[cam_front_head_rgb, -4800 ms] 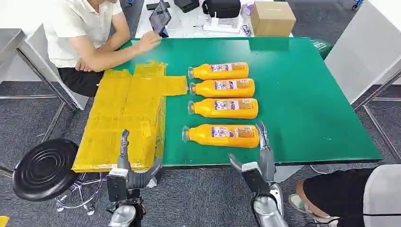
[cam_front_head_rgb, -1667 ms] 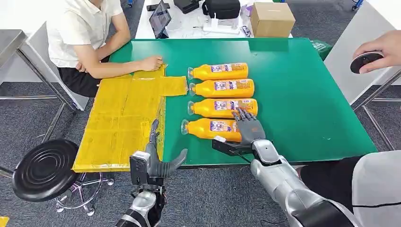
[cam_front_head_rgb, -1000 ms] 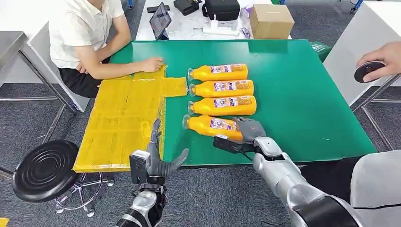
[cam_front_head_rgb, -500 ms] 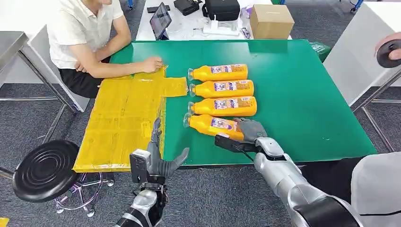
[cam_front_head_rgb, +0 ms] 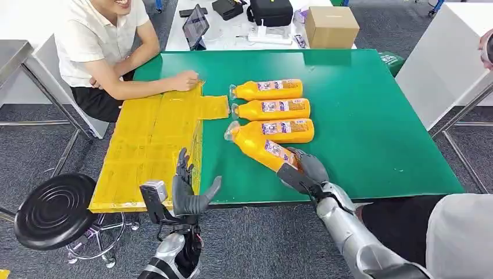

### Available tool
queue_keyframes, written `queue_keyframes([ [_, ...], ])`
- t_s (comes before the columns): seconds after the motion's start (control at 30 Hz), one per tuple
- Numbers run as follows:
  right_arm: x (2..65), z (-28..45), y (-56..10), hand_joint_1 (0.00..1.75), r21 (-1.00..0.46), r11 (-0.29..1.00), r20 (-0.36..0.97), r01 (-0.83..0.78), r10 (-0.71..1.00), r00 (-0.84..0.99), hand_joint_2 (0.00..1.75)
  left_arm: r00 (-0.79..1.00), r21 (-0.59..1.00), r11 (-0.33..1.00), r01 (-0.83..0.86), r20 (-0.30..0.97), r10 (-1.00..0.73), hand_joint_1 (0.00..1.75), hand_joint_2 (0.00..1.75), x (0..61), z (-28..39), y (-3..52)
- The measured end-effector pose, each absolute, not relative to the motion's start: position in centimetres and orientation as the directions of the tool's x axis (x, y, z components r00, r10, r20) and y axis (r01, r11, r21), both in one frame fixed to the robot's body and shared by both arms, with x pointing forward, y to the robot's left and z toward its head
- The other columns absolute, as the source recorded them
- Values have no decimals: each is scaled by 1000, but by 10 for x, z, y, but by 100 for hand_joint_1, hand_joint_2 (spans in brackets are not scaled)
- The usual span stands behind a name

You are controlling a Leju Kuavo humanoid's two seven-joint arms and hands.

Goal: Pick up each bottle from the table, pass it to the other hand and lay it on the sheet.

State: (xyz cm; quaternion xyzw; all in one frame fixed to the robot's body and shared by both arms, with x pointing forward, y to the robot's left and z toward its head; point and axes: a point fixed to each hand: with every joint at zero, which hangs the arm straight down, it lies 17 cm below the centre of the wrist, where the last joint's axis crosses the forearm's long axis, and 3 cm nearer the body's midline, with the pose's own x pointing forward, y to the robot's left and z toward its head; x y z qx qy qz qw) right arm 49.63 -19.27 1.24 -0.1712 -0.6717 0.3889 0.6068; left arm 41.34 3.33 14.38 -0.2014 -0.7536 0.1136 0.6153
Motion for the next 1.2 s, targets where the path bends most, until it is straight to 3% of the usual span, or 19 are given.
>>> queue_keyframes([
  [0.37, 483, 33, -185, 175, -592, 782, 804, -195, 553, -220, 175, -28, -531, 815, 233, 834, 551, 0, 175, 402, 138, 22],
  [1.2, 438, 72, -77, 173, -542, 750, 823, -379, 381, -422, 175, 87, -486, 766, 421, 862, 499, 0, 175, 376, 129, -26],
])
